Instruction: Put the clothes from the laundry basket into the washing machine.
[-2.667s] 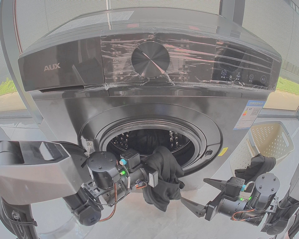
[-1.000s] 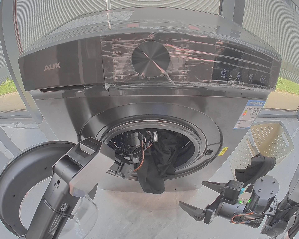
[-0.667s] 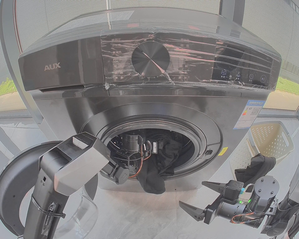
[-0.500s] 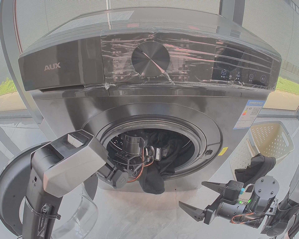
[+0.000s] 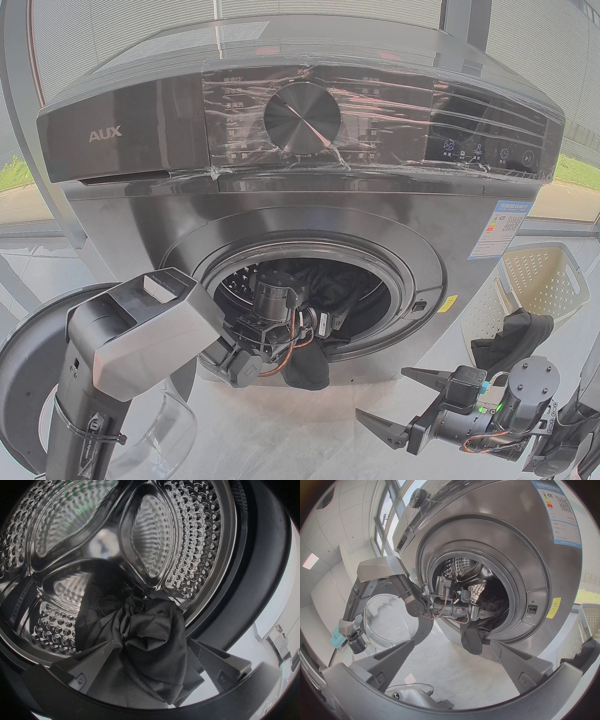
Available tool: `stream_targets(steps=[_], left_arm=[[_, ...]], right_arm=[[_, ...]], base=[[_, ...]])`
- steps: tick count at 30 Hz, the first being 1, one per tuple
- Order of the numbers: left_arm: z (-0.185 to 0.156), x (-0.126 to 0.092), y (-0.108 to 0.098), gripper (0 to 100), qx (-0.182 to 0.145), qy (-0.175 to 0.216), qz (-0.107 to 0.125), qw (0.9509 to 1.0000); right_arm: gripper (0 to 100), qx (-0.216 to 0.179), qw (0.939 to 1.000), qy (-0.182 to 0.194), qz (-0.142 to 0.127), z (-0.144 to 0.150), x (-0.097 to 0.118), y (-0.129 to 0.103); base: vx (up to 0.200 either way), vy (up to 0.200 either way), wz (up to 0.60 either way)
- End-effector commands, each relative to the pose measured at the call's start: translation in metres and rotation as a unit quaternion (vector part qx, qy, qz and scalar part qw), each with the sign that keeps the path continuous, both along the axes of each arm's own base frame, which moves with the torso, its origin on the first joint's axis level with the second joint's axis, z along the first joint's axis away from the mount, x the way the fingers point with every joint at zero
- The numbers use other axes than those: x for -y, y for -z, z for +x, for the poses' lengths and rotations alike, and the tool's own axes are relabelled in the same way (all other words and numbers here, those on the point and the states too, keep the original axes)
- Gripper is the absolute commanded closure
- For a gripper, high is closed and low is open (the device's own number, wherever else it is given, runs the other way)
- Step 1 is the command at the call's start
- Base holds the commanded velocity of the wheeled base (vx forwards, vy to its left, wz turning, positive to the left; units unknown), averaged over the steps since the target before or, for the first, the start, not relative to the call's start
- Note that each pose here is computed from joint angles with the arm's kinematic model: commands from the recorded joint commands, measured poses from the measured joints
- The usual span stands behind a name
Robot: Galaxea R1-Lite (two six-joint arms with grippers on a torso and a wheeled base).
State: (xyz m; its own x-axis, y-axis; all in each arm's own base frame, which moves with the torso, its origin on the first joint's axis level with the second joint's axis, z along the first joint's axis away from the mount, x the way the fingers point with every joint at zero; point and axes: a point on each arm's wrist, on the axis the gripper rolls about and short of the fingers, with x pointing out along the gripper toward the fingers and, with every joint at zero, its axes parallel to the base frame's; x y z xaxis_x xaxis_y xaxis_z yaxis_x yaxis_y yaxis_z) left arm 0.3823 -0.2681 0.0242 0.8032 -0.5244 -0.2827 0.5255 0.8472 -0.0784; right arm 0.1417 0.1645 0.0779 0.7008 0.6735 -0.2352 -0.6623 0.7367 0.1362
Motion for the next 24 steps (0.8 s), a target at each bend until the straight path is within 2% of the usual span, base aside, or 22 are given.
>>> stream_targets(steps=[1,6,7,11,17,18,19,21,22,23,24], left_arm=[[0.008,0.004,0.02,0,-0.008,-0.001,0.007,0.9999],[0.015,0.009,0.031,0,-0.005,-0.003,0.009,0.9999],[0.016,0.009,0.031,100,-0.005,-0.004,0.01,0.9999],[0.016,0.009,0.031,100,-0.003,-0.004,0.013,0.9999],[0.029,0.006,0.026,100,0.017,-0.027,0.002,0.9995],[0.038,0.002,0.02,100,0.033,-0.047,-0.005,0.9983],[0.038,0.002,0.02,100,0.033,-0.047,-0.005,0.9983],[0.055,-0.005,0.009,100,0.06,-0.082,-0.017,0.9947],[0.055,-0.005,0.009,100,0.06,-0.082,-0.017,0.9947],[0.065,-0.011,-0.002,100,0.08,-0.105,-0.027,0.9909],[0.066,-0.011,-0.004,100,0.082,-0.107,-0.029,0.9905]], right_arm=[[0,-0.001,1.0,-0.003,-0.001,-0.001,-0.001,0.0],[0,-0.001,1.0,-0.003,-0.001,-0.001,-0.001,0.001],[0,-0.001,1.0,-0.004,-0.001,-0.001,-0.001,0.001],[0,0.0,1.0,-0.004,0.0,-0.001,-0.001,0.0],[0,-0.001,1.0,-0.009,-0.001,-0.003,-0.003,0.001],[0,-0.001,1.0,-0.009,-0.001,-0.003,-0.003,0.001],[0,-0.001,1.0,-0.009,-0.001,-0.003,-0.003,0.001],[0,0.0,1.0,-0.009,0.0,-0.003,-0.003,0.0],[0,0.0,1.0,-0.009,0.0,-0.003,-0.003,0.0],[0,0.0,1.0,-0.01,0.0,-0.003,-0.003,0.0],[0,0.0,1.0,-0.01,0.0,-0.003,-0.003,0.0]], base=[[0.0,0.0,0.0],[0.0,0.0,0.0],[0.0,0.0,0.0],[0.0,0.0,0.0],[0.0,0.0,0.0],[0.0,0.0,0.0],[0.0,0.0,0.0],[0.0,0.0,0.0],[0.0,0.0,0.0],[0.0,0.0,0.0],[0.0,0.0,0.0]])
